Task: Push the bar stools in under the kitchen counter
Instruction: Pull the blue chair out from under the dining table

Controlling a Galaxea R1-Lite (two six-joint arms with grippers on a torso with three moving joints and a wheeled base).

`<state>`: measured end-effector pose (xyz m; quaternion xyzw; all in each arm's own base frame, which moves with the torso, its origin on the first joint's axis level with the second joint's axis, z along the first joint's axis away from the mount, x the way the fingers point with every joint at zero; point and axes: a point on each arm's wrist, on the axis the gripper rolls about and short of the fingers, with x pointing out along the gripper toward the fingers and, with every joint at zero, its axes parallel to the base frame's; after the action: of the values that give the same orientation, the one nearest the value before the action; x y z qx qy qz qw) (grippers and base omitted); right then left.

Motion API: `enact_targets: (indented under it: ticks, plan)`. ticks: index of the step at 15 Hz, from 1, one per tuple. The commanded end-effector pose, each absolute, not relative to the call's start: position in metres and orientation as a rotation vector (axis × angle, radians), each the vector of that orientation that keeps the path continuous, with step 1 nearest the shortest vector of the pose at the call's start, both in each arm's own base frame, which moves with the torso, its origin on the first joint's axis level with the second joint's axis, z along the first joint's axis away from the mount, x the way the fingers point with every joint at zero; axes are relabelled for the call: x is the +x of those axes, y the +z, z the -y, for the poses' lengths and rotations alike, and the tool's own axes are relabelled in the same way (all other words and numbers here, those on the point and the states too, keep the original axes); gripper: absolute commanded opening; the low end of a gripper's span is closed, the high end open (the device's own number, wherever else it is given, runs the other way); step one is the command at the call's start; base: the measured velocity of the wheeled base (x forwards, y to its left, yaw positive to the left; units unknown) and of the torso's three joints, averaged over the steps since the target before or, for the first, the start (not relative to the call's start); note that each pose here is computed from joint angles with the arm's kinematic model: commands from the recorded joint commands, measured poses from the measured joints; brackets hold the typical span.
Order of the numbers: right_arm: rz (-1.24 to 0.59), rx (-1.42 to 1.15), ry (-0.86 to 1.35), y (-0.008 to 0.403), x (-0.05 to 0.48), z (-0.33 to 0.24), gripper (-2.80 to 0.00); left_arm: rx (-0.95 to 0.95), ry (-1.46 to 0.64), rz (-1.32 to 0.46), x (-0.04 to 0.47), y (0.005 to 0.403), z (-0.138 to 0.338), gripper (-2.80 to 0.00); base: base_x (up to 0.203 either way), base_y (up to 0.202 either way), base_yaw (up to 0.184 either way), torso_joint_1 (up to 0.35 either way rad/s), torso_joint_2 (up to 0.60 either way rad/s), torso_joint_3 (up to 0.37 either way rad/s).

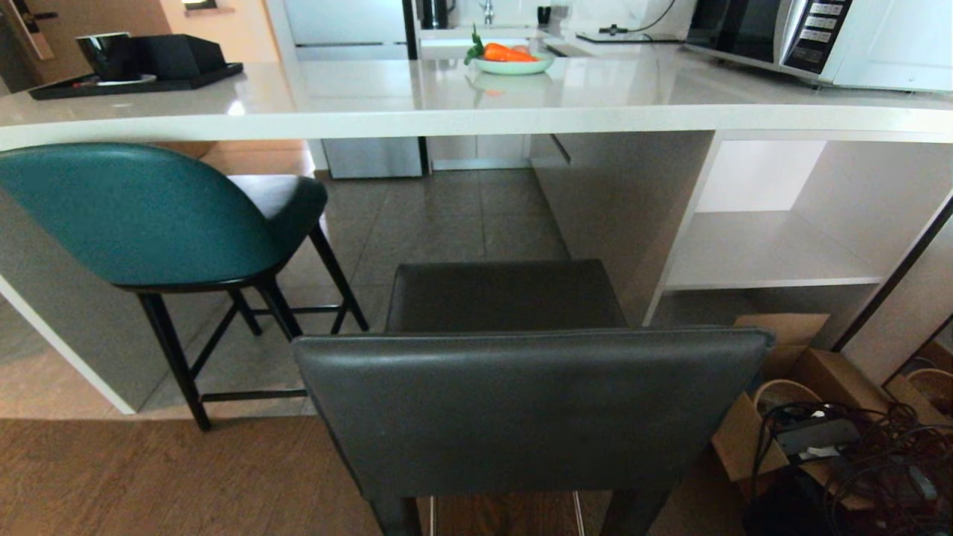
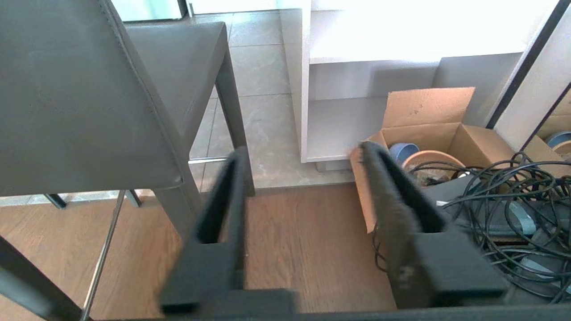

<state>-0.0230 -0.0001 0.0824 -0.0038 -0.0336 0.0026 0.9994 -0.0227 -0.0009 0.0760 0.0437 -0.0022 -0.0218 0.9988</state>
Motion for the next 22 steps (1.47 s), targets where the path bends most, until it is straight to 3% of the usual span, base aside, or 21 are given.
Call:
enact_targets:
  ticks: [1,22]
  plan:
    - [0.045,-0.006,0.006,0.076,-0.0212,0.0001,-2.8,0.087,-0.043,0.005,-0.0226,0.0761,0.0009,0.0,0.0,0.0,0.0,0.0,0.0,0.0]
    - [0.038,0.006,0.005,0.0756,-0.0211,0.0001,-2.8,0.08,-0.04,0.005,-0.0226,0.0762,0.0009,0.0,0.0,0.0,0.0,0.0,0.0,0.0]
